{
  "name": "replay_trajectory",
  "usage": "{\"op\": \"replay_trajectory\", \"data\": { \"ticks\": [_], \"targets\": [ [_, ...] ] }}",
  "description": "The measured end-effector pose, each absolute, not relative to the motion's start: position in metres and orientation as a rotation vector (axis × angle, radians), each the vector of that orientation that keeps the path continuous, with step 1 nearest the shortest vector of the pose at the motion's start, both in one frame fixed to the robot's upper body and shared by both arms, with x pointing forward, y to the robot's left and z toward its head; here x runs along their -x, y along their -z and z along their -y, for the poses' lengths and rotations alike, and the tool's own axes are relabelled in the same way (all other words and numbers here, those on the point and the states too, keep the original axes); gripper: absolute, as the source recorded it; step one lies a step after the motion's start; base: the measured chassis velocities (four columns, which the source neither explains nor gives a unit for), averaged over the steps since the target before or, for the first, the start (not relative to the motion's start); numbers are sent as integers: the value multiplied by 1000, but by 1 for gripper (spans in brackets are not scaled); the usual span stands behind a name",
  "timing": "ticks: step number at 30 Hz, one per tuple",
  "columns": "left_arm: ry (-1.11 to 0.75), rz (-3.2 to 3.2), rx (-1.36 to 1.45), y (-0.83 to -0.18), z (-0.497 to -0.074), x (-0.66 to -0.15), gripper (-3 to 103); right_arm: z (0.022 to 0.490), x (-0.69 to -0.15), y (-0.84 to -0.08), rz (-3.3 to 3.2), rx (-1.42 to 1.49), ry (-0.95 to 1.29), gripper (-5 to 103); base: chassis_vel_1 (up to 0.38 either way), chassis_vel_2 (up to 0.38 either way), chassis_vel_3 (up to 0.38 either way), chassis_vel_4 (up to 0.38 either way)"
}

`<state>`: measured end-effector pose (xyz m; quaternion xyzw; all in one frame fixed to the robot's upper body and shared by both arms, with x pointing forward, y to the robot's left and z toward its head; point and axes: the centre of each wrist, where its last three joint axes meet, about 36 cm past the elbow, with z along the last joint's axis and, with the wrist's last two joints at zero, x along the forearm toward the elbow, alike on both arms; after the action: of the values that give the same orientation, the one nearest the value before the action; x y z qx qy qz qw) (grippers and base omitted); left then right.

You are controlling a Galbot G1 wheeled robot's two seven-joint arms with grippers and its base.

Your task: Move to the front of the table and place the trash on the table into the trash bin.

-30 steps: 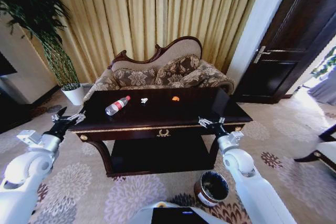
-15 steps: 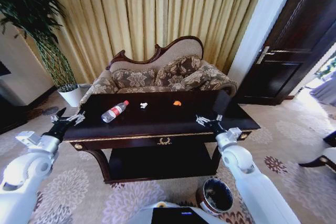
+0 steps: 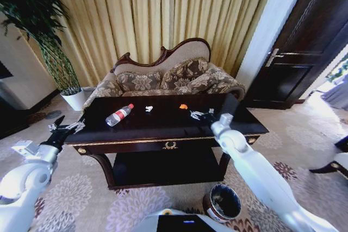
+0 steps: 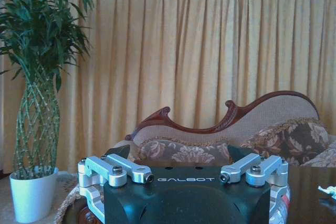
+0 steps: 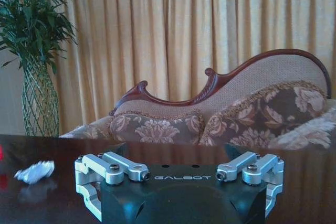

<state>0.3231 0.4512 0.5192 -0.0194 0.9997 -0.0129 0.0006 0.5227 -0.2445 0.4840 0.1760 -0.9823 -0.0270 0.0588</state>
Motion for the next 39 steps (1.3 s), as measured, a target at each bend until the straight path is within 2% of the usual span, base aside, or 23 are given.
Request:
{"op": "replay_trajectory", "data": {
  "ticks": [8, 14, 22, 23, 25, 26, 29, 30, 31, 34, 37, 38, 39],
  "targets": [
    [38, -3139, 65, -520, -450, -322, 100, 212, -578, -474, 2922, -540, 8, 100, 0, 0, 0, 0],
    [37, -3141, 56, -519, -447, -323, 100, 206, -598, -457, 2868, -498, -125, 100, 0, 0, 0, 0],
    [32, -3143, 50, -518, -445, -323, 100, 207, -608, -452, 2835, -439, -170, 100, 0, 0, 0, 0],
    [30, -3142, 51, -518, -445, -323, 100, 208, -608, -451, 2832, -431, -172, 103, 0, 0, 0, 0],
    [28, -3141, 52, -519, -446, -323, 100, 211, -604, -446, 2822, -411, -178, 95, 0, 0, 0, 0],
    [28, -3141, 52, -519, -446, -323, 100, 211, -604, -446, 2822, -411, -178, 95, 0, 0, 0, 0],
    [34, -3140, 55, -520, -445, -323, 100, 216, -598, -445, 2816, -398, -168, 79, 0, 0, 0, 0],
    [34, -3140, 55, -520, -445, -323, 100, 216, -598, -445, 2816, -398, -168, 79, 0, 0, 0, 0],
    [38, -3140, 57, -519, -444, -323, 100, 216, -597, -445, 2815, -392, -160, 74, 0, 0, 0, 0],
    [47, -3141, 62, -519, -442, -323, 100, 217, -595, -446, 2814, -374, -138, 68, 0, 0, 0, 0],
    [52, -3139, 63, -520, -441, -325, 100, 219, -593, -448, 2815, -369, -129, 52, 0, 0, 0, 0],
    [52, -3139, 63, -520, -441, -325, 100, 219, -593, -448, 2815, -369, -129, 52, 0, 0, 0, 0],
    [53, -3138, 64, -520, -441, -325, 100, 218, -593, -449, 2813, -372, -124, 47, 0, 0, 0, 0]
  ]
}}
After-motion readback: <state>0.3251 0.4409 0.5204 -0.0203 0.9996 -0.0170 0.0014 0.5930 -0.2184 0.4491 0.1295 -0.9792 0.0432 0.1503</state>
